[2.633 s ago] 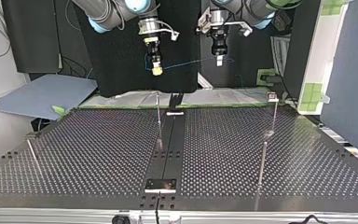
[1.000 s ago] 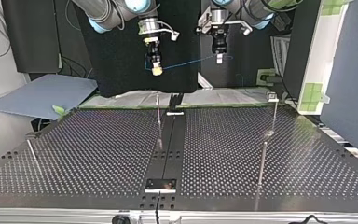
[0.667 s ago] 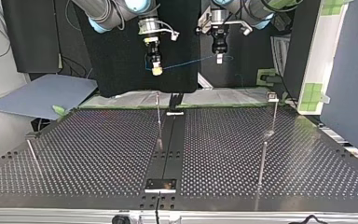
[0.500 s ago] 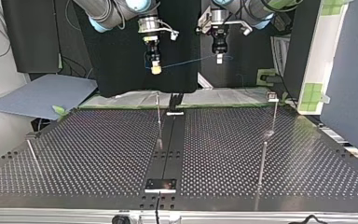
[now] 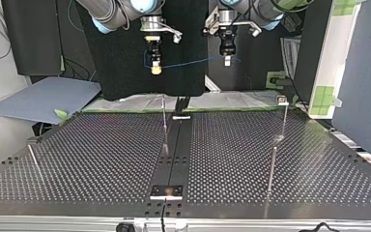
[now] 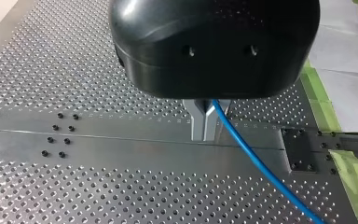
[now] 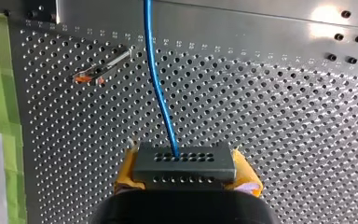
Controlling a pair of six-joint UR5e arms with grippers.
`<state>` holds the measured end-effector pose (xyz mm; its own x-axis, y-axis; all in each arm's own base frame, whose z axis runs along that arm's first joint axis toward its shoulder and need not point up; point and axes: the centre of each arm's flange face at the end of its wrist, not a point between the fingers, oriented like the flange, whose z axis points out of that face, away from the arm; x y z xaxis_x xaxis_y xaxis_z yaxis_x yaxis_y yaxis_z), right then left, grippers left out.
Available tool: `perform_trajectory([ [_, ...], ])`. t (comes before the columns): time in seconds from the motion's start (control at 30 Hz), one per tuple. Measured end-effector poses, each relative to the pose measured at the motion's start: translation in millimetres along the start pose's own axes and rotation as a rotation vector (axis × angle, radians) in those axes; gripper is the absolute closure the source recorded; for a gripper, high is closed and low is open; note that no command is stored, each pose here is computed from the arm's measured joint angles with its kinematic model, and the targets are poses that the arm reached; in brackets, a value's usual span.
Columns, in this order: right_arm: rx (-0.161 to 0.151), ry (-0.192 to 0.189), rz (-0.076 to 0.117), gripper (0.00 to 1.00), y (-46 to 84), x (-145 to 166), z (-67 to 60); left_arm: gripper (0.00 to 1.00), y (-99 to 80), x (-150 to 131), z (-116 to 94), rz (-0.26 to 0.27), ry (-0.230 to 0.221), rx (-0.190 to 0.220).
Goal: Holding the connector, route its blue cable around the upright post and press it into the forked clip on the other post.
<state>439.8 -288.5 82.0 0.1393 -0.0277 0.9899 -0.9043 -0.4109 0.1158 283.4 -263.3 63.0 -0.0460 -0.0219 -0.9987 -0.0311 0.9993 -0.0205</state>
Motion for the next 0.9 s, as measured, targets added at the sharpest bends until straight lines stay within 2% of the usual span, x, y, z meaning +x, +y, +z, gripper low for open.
perform_trajectory([
  [0.3,-0.01,-0.011,0.0,1.0,-1.0,-1.8,3.5,1.0,5.5,-3.3,-7.1,0.02,0.018,0.007],
  [0.5,-0.017,0.013,0.028,1.0,-6.1,22.9,13.8,1.0,11.2,-13.1,-13.2,-0.003,0.031,0.001],
  [0.63,-0.017,0.039,0.06,1.0,-7.5,48.0,23.4,1.0,11.9,-21.3,-12.9,-0.022,0.031,-0.002],
  [0.73,-0.018,0.046,0.069,1.0,-8.1,59.0,30.0,1.0,10.1,-30.6,-8.8,-0.03,0.021,-0.004],
  [0.9,-0.016,0.044,0.07,1.0,-9.2,71.2,39.4,1.0,4.0,-52.0,4.0,-0.043,-0.009,-0.009],
])
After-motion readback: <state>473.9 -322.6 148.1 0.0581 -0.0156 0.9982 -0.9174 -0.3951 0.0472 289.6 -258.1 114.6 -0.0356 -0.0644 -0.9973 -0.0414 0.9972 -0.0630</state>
